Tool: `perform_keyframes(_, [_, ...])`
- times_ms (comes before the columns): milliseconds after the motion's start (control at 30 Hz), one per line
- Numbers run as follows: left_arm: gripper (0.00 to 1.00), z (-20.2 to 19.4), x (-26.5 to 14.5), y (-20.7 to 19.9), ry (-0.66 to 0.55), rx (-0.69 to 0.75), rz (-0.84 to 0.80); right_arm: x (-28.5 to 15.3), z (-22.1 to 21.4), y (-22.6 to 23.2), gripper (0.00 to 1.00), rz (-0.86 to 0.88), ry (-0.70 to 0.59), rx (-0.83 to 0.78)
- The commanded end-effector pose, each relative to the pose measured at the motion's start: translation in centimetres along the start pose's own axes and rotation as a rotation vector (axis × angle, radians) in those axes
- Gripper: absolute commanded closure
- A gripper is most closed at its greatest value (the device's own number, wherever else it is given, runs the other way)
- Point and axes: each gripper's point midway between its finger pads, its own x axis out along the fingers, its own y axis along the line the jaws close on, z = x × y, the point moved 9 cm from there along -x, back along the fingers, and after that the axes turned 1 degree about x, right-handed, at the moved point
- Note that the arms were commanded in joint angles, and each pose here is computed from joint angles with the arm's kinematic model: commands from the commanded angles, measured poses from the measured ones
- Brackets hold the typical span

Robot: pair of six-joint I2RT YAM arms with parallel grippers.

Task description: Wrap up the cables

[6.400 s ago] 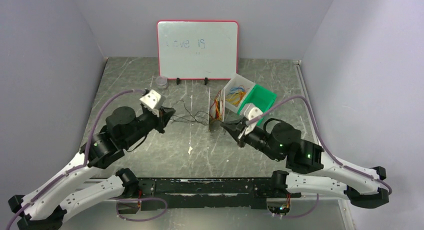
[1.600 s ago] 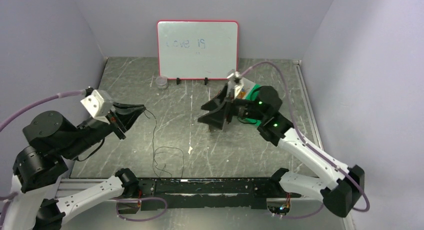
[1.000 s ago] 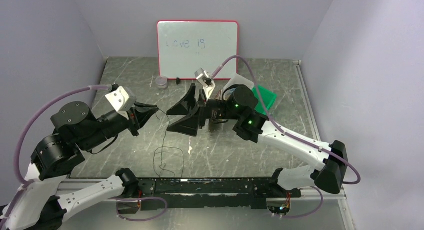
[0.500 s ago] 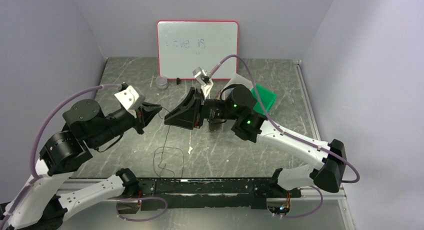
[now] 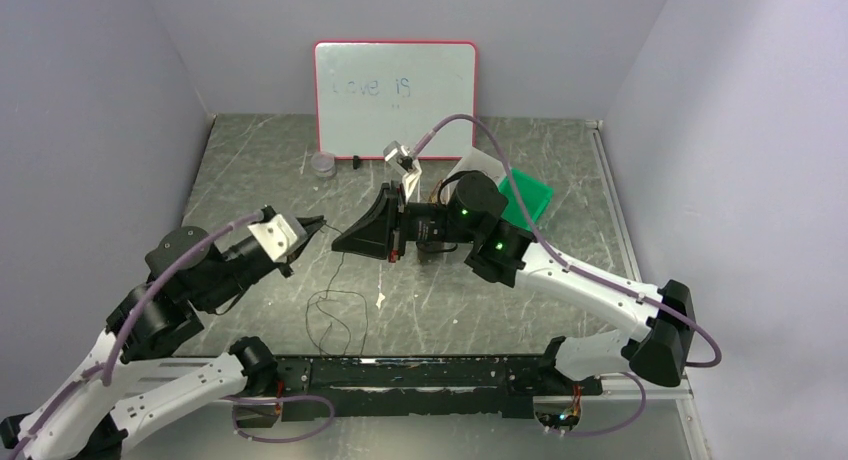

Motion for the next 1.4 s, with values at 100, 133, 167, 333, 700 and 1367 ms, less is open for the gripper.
perform_keyframes(100, [0.93, 0.6, 0.5, 1.6, -0.114, 0.313, 0.084, -1.1, -0.2, 1.5, 1.0, 0.012, 0.055, 0.047])
perform_keyframes(133, [0.93, 0.6, 0.6, 1.6, -0.122, 0.354, 0.075, -1.2, -0.5, 1.4, 1.0, 0.009, 0.064, 0.055])
perform_keyframes(167, [0.93, 0.5, 0.7, 1.6, -0.131, 0.394, 0.059, -1.2, -0.7, 1.4, 1.0, 0.009, 0.072, 0.063])
perform_keyframes(333, [0.93, -0.6, 1.3, 1.0, -0.134, 0.677, -0.047, -1.9, -1.6, 1.3, 1.0, -0.002, 0.105, 0.083])
perform_keyframes(700, [0.93, -2.5, 2.7, 1.0, -0.055, 0.949, -0.101, -3.3, -2.1, 1.5, 1.0, -0.084, 0.148, 0.071])
perform_keyframes(1367, [0.65, -1.5, 3.4, 1.0, -0.098, 0.742, -0.044, -6.6, -1.0, 1.6, 1.0, -0.328, 0.098, -0.064])
